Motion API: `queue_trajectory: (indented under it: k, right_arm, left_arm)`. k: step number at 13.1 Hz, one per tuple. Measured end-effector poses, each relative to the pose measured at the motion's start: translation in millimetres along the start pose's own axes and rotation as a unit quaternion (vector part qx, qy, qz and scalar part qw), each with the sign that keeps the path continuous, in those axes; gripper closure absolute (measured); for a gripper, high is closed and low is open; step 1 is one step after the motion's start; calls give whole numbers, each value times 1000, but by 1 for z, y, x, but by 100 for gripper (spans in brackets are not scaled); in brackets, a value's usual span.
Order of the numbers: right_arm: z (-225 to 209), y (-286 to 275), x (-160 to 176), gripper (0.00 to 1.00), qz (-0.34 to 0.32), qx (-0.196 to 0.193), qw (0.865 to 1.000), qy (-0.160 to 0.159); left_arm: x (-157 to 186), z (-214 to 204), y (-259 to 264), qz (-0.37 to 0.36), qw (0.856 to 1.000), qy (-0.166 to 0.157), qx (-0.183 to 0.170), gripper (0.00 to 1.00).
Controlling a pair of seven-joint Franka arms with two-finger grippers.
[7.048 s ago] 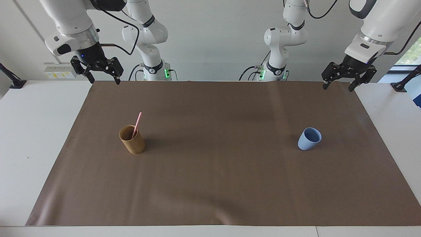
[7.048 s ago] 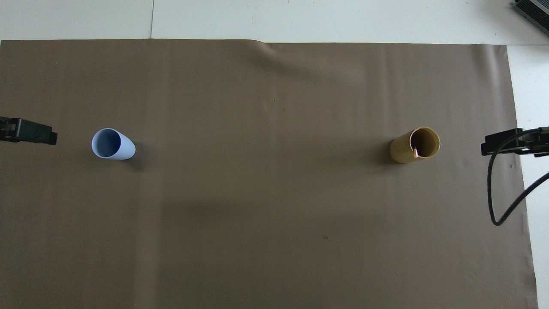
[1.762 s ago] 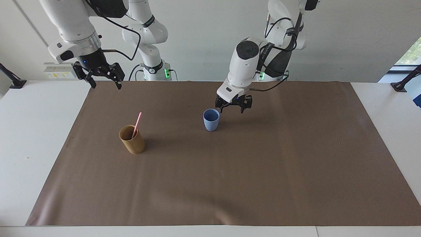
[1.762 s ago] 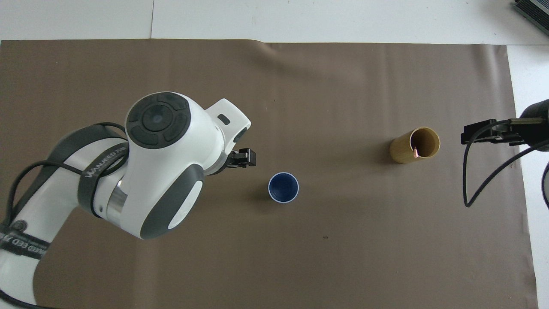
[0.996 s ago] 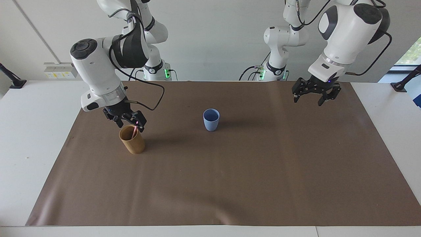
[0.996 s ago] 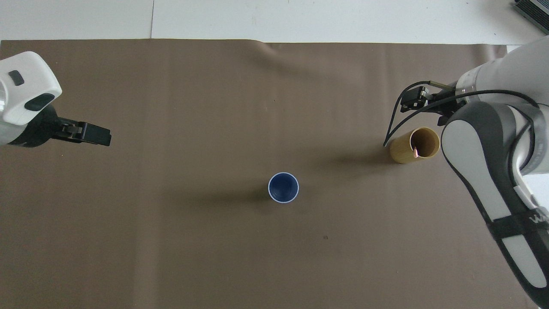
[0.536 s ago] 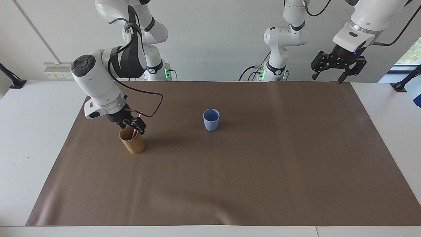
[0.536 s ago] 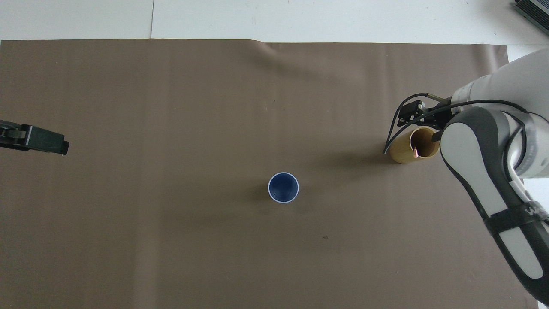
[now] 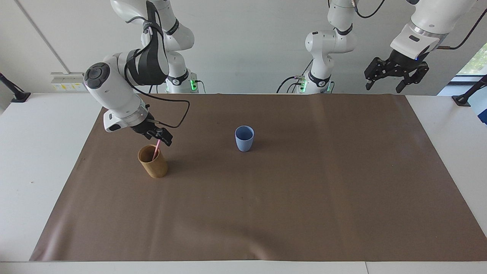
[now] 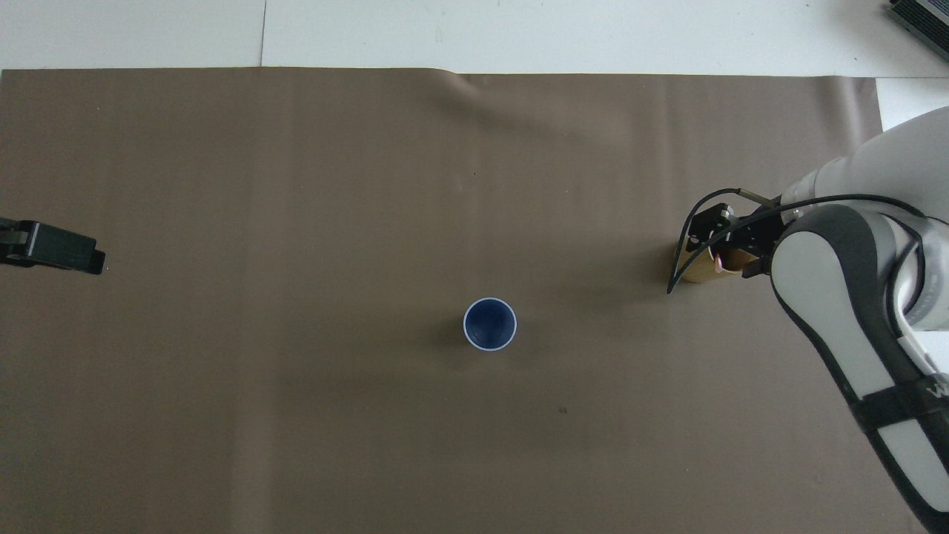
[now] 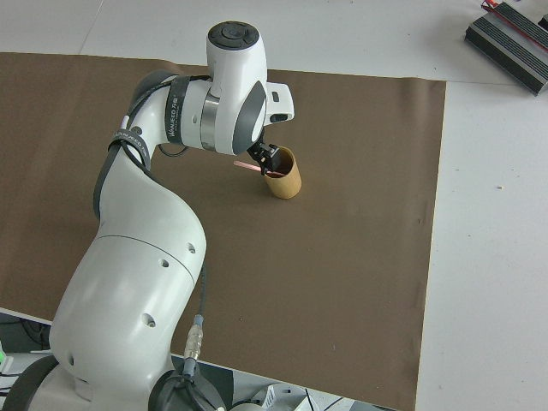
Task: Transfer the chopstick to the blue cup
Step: 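Grasp the red chopstick in the tan tube with the right gripper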
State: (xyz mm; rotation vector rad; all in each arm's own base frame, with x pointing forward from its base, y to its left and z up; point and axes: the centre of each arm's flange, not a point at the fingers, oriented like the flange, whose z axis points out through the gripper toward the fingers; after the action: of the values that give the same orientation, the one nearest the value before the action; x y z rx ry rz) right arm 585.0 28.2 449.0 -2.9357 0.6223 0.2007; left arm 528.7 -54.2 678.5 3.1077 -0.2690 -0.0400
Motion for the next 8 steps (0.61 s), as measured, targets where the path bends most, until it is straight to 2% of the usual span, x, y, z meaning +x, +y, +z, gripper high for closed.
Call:
queue_trajectory:
  k: [2, 5, 7, 8]
  right_arm:
    - [1, 1, -2, 40, 0, -2, 1000, -5]
    - [3, 2, -4, 75, 1, -2, 1000, -11]
    - [2, 2, -5, 90, 4, 4, 1000, -13]
    - [1, 1, -5, 90, 4, 7, 1000, -14]
  left_arm:
    - [0, 0, 0, 0, 1000, 0, 0, 0]
    - [0, 0, 0, 0, 1000, 0, 0, 0]
    - [0, 0, 0, 0, 1000, 0, 0, 0]
    - [0, 0, 0, 0, 1000, 0, 0, 0]
